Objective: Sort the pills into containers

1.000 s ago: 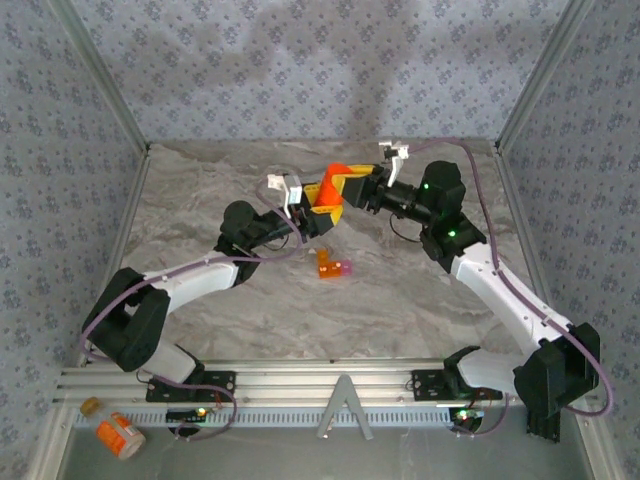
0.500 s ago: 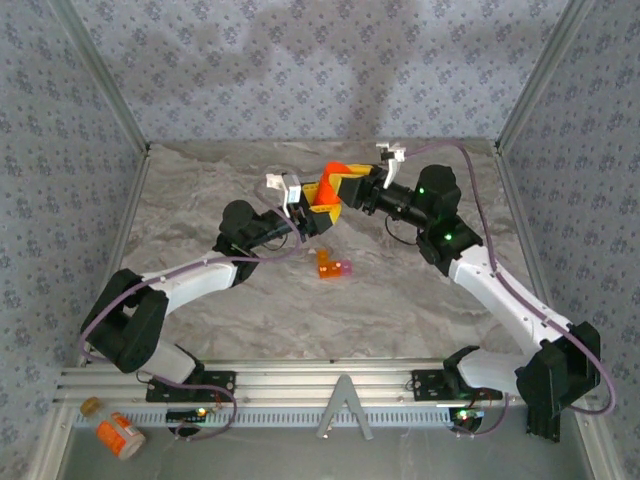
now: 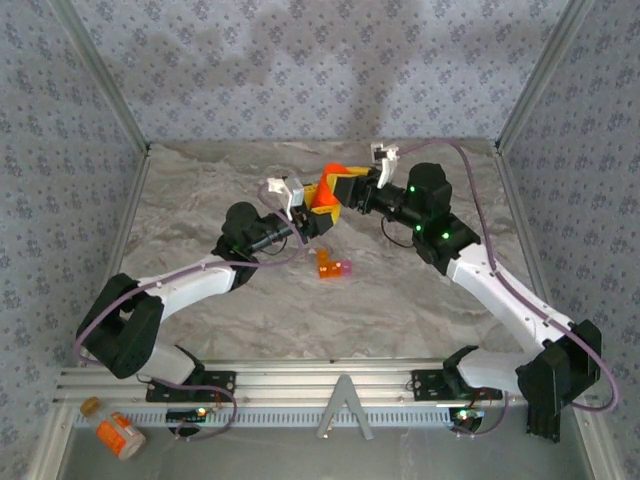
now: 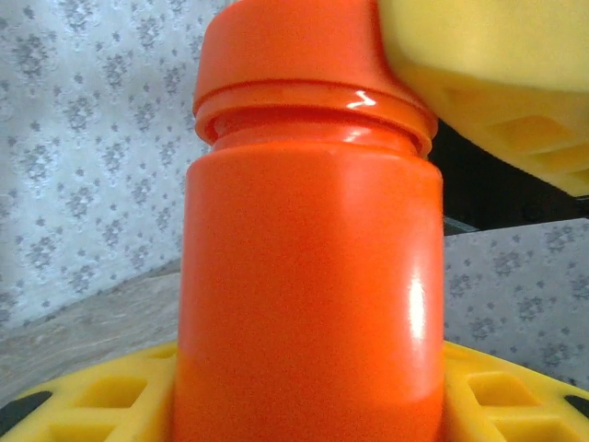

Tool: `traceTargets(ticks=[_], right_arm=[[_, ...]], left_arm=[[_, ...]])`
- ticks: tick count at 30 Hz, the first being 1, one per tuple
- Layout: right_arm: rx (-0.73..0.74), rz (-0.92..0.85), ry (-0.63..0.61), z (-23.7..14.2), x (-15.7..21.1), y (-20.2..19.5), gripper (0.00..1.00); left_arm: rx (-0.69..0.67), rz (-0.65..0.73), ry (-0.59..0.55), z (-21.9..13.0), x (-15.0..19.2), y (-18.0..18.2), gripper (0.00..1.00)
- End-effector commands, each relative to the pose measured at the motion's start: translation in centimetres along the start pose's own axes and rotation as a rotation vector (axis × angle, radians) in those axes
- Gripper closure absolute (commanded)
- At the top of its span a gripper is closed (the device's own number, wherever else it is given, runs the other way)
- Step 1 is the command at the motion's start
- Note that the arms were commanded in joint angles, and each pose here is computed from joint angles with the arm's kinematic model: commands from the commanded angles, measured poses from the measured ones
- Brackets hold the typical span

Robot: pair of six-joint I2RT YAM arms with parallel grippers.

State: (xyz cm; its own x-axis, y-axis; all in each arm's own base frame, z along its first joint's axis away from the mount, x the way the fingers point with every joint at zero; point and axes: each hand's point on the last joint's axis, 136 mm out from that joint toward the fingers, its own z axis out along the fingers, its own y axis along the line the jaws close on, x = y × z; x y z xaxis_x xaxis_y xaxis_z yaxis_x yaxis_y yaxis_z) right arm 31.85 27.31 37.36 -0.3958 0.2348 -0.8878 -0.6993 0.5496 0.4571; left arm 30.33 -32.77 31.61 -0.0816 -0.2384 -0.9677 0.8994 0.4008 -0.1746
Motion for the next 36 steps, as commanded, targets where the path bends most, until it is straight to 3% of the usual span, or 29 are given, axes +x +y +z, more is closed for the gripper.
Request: traceTargets(ticks=[1,11,21,32,36], right_arm=[[0.036,0.083,0.173,1.2,5.6,-0.5,0.89],[0.202,0.174,0.153,2.9,7.2,-2.2,0.89],[0.26,0.175,0.121,4.4,7.5,-1.8,0.84],[0.249,0.137,0.067,2.6,3.8,-1.0,0.54],[0.23,0.132,0.041,1.7,2.0,-0.6,0.38]], left_arm=[[-0.082,0.1,-0.138,-0.2,-4.4,0.4,1.0],[-0.183,0.271,-0.1,1.3,-3.4,-0.1,1.0],[-0.296,0.275,-0.141,1.6,-2.9,1.6,1.0],[-0.33,0.238,-0.137,1.0,-2.6,2.3,1.0],[-0.338,0.225,-0.138,0.9,-2.5,2.6,1.0]])
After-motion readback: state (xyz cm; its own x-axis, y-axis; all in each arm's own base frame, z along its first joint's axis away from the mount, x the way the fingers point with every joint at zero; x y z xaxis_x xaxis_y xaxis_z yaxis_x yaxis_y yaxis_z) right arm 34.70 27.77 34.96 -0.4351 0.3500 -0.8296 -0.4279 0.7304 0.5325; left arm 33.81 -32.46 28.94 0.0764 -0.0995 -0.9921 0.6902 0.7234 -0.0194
